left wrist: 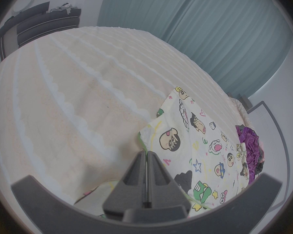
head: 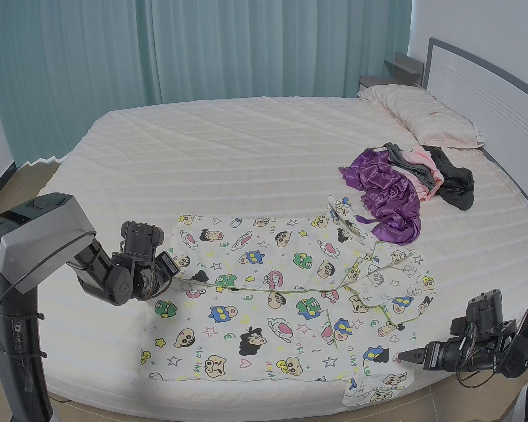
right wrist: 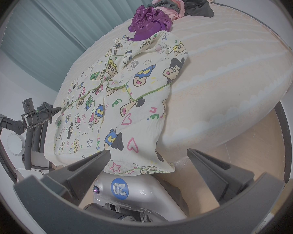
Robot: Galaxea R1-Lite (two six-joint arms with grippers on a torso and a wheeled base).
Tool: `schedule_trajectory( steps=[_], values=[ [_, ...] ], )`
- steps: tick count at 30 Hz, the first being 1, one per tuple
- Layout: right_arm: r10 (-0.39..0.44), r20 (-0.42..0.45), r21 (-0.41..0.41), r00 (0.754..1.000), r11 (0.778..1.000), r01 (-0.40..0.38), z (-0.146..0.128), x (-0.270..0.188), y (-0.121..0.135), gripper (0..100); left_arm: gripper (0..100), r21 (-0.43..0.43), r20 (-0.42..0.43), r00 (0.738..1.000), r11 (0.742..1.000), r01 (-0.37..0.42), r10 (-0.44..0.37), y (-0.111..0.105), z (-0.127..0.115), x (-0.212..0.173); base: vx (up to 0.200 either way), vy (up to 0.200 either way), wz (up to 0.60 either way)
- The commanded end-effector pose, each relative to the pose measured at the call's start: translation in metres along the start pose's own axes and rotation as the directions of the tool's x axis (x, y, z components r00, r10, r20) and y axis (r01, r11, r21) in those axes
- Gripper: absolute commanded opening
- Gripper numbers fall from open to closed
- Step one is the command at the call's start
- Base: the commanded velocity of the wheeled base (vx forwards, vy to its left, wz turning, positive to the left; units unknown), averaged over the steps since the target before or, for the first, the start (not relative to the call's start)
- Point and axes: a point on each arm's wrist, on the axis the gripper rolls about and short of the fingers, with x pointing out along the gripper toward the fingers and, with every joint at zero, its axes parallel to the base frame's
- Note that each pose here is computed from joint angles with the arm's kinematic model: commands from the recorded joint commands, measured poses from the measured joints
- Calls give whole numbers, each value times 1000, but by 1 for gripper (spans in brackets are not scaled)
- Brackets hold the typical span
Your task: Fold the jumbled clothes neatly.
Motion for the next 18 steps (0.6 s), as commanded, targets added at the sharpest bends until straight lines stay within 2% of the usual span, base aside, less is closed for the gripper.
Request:
schedule_trajectory(
  steps=[1,8,12,18],
  values=[
    [-6,-13,1,1000,1000,6,-4,-2,-1,100,0,1,1,1000,1000,-1,1,1,1,-12,0,0,0],
    [-5,-12,1,1000,1000,5,-4,-2,-1,100,0,28,-30,999,999,-15,16,3,-12,-26,0,0,0],
    [-6,-11,1,1000,1000,6,-4,-2,-1,100,0,44,-8,999,998,-40,40,1,-18,-28,0,0,0],
    [-6,-11,1,1000,1000,6,-4,-2,-1,100,0,42,-1,999,998,-35,35,-2,-17,-26,0,0,0]
  ],
)
